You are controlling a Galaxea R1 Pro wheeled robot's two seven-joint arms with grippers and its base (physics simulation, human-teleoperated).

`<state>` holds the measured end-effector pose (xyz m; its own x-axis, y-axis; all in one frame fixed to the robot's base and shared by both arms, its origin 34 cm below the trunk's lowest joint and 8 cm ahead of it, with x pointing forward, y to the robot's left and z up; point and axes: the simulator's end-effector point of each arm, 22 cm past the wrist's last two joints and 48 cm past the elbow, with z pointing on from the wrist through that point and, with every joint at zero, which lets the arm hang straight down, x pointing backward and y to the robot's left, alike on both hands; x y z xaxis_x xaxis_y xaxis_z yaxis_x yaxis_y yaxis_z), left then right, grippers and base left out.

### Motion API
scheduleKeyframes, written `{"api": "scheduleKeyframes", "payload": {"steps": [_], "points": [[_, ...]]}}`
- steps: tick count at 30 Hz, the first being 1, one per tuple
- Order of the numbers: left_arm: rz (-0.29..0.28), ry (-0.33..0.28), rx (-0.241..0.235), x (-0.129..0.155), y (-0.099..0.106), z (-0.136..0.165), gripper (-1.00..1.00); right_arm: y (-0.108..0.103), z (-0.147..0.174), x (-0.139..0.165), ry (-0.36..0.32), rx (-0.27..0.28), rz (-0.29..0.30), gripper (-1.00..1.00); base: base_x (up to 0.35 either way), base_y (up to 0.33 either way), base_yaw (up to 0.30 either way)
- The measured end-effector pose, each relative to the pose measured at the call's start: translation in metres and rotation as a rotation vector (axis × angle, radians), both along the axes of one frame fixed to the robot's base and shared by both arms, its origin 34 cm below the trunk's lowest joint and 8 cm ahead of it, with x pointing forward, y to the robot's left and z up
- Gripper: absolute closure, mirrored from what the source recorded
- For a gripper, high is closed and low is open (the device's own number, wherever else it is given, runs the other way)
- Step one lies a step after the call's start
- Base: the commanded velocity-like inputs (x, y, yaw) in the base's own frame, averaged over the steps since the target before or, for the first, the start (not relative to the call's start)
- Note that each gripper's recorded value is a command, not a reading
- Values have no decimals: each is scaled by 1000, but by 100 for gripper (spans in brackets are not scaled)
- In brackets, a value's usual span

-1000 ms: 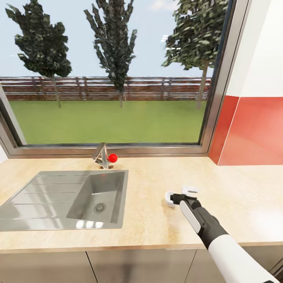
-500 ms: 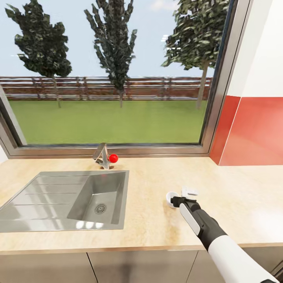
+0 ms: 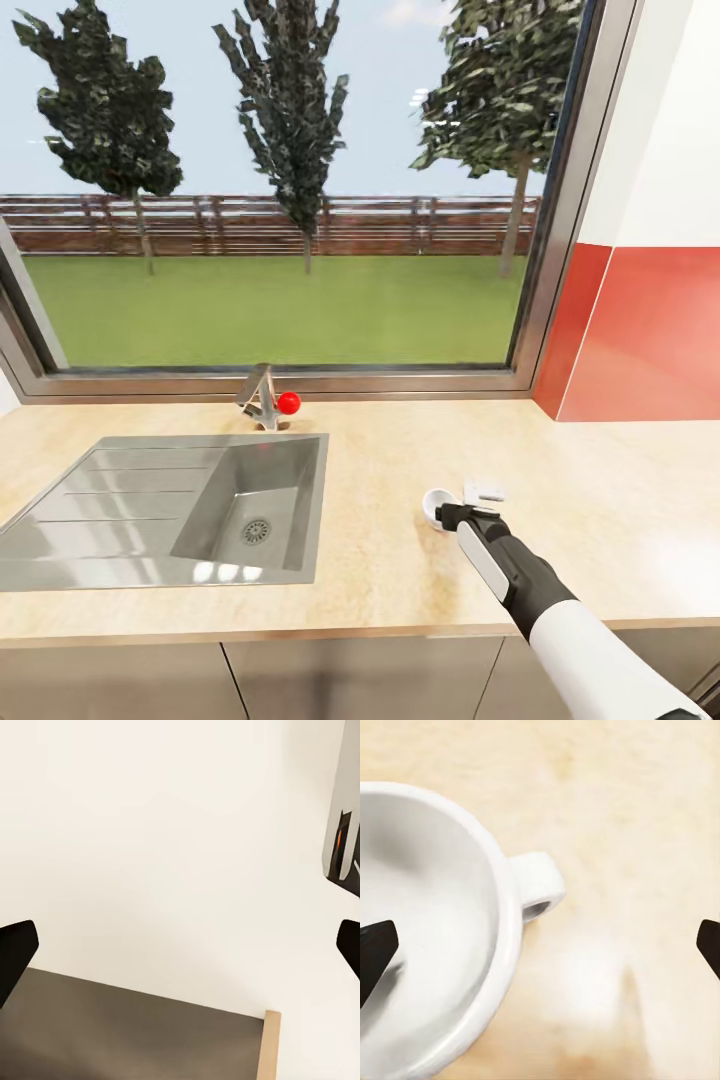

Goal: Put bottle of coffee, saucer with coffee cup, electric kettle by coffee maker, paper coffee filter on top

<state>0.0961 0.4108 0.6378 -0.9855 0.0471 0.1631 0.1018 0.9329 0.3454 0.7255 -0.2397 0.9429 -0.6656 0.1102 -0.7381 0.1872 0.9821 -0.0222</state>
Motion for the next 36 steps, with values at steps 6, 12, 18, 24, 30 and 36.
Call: {"api": "scheduleKeyframes", "payload": {"steps": [6, 12, 18, 24, 30, 36], "points": [[0, 0, 0, 0, 0, 0, -100, 0, -1, 0, 2, 0, -1, -100, 0, 0, 0], [0, 0, 0, 0, 0, 0, -100, 0, -1, 0, 2, 0, 0, 100, 0, 0, 0], [0, -1, -1, 0, 0, 0, -100, 8, 5, 4, -16, 4, 47, 100, 0, 0, 0], [0, -1, -1, 0, -1, 0, -100, 15, 7, 6, -24, 23, 71, 100, 0, 0, 0], [1, -1, 0, 0, 0, 0, -100, 15, 7, 6, -24, 24, 73, 100, 0, 0, 0], [0, -1, 0, 0, 0, 0, -100, 16, 8, 6, -24, 25, 74, 100, 0, 0, 0]]}}
